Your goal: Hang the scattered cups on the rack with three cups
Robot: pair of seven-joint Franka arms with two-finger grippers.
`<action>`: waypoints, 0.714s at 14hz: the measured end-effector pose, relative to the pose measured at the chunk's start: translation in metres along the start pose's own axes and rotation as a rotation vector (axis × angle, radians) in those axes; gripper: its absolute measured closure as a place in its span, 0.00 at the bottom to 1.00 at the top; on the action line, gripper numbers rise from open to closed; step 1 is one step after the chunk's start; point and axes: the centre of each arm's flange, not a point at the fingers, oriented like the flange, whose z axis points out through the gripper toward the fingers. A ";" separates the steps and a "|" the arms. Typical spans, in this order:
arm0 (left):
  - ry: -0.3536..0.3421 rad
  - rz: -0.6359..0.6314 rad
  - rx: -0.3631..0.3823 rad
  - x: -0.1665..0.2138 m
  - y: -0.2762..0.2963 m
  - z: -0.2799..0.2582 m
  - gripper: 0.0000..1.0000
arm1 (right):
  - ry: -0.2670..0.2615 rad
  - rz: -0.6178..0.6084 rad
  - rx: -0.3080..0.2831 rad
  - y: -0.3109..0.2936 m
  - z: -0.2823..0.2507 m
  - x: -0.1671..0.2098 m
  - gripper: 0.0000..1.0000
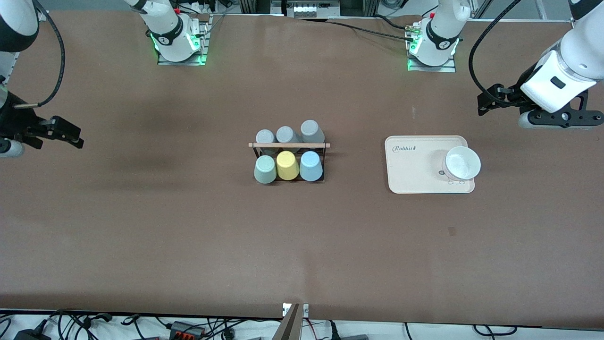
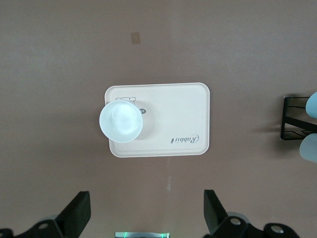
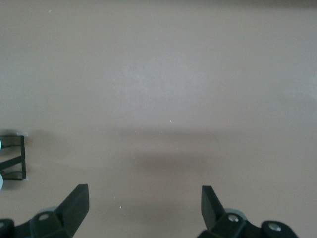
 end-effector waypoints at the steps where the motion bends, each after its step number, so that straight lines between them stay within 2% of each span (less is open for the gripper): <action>1: 0.000 0.000 0.000 0.000 0.000 0.000 0.00 | 0.000 0.000 -0.001 0.000 -0.001 -0.006 0.00; 10: 0.000 0.000 0.000 0.000 0.000 0.000 0.00 | -0.016 -0.009 -0.001 0.001 0.011 -0.027 0.00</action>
